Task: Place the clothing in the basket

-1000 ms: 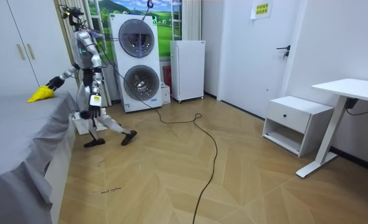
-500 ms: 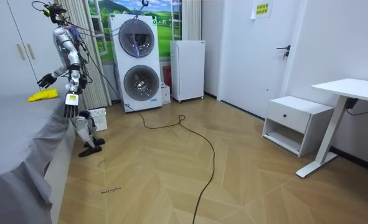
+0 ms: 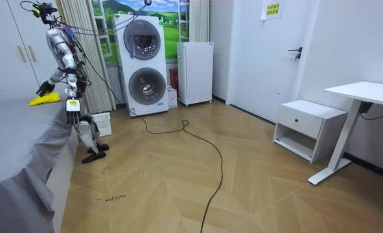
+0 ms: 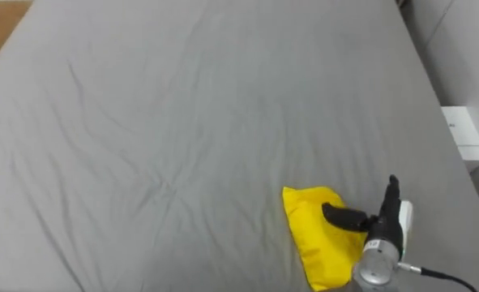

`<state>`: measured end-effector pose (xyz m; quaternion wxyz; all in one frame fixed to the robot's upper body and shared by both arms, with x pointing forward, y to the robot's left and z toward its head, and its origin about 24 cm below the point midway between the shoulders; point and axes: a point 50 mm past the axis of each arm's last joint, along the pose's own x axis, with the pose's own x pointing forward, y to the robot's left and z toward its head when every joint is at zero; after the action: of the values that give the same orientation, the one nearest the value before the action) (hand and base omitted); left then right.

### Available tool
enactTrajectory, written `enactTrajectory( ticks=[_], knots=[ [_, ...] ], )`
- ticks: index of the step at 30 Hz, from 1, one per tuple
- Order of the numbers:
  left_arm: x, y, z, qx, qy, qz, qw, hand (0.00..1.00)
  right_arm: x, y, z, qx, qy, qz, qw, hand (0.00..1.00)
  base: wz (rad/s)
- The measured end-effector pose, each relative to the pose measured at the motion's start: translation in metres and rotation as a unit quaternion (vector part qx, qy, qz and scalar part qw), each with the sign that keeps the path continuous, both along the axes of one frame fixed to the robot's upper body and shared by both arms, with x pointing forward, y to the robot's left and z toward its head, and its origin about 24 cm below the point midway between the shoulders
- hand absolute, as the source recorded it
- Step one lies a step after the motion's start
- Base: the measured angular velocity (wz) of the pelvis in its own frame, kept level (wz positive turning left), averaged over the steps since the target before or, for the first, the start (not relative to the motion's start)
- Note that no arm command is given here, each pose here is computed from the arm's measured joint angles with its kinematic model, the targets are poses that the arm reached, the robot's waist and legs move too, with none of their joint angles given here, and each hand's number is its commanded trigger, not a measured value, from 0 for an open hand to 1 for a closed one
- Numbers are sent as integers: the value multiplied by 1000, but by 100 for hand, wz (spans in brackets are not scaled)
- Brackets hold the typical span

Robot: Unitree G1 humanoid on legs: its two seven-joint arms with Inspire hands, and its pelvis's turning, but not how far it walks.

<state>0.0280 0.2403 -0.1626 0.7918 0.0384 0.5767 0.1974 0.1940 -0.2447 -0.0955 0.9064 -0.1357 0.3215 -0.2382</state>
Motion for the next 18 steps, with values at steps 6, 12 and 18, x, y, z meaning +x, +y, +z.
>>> enactTrajectory(
  ticks=[6, 12, 18],
  knots=[
    [3, 0, 0, 0, -2, -1, 1000, 0, -3, 6, -6, -1, 23, 45, 999, 0, 0],
    [10, -3, 1, -4, -17, -8, 1000, 0, -5, 13, -8, -35, 42, 103, 993, 0, 0],
    [12, -5, 1, -9, -19, -6, 1000, 0, -17, 17, -13, -34, 56, 123, 990, 57, 1]
  ],
)
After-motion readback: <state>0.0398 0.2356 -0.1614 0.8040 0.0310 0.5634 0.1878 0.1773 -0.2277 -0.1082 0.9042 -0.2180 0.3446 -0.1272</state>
